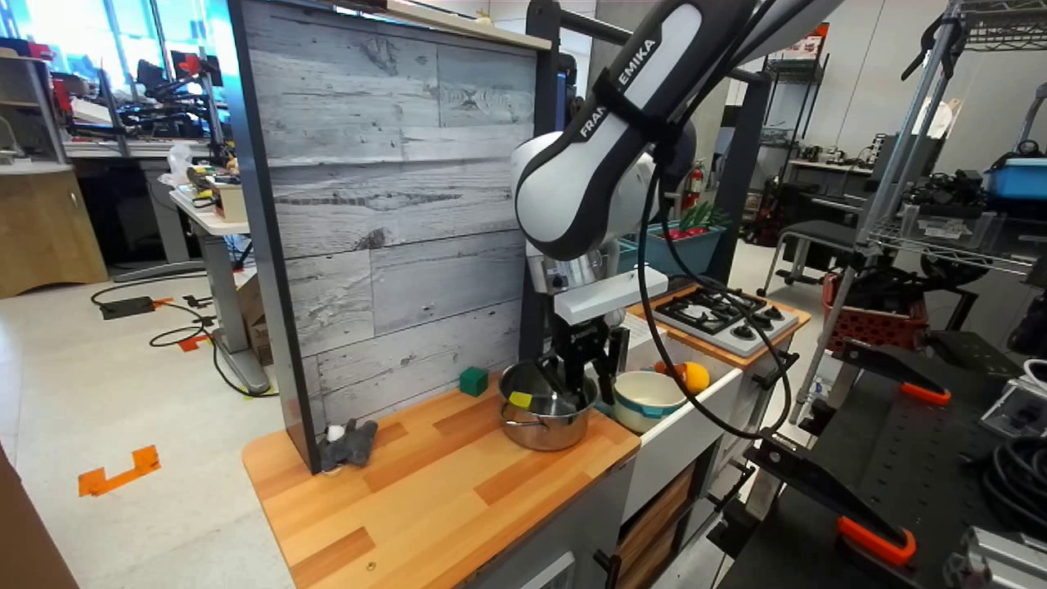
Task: Move the pot
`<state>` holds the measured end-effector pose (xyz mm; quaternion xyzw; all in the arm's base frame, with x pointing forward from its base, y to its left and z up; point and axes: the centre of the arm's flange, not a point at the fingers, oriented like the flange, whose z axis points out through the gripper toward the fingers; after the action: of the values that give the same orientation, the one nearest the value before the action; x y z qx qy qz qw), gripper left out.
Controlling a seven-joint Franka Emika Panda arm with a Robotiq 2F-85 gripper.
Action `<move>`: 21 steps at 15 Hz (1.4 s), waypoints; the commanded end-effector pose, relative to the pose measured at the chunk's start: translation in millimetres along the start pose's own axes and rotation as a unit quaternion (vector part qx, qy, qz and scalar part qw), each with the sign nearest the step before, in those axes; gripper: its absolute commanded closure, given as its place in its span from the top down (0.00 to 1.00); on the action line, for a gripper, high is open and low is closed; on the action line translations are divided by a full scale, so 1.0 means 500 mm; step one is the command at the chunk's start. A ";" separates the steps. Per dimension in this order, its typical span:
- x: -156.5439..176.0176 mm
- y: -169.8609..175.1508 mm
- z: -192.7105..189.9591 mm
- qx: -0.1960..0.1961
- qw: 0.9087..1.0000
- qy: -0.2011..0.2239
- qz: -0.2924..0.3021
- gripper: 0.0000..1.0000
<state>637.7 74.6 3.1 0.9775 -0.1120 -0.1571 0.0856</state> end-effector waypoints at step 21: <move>-0.120 -0.221 -0.111 -0.032 0.991 0.045 -0.118 0.02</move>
<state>623.5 183.5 33.6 0.9848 0.0022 -0.1358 0.1083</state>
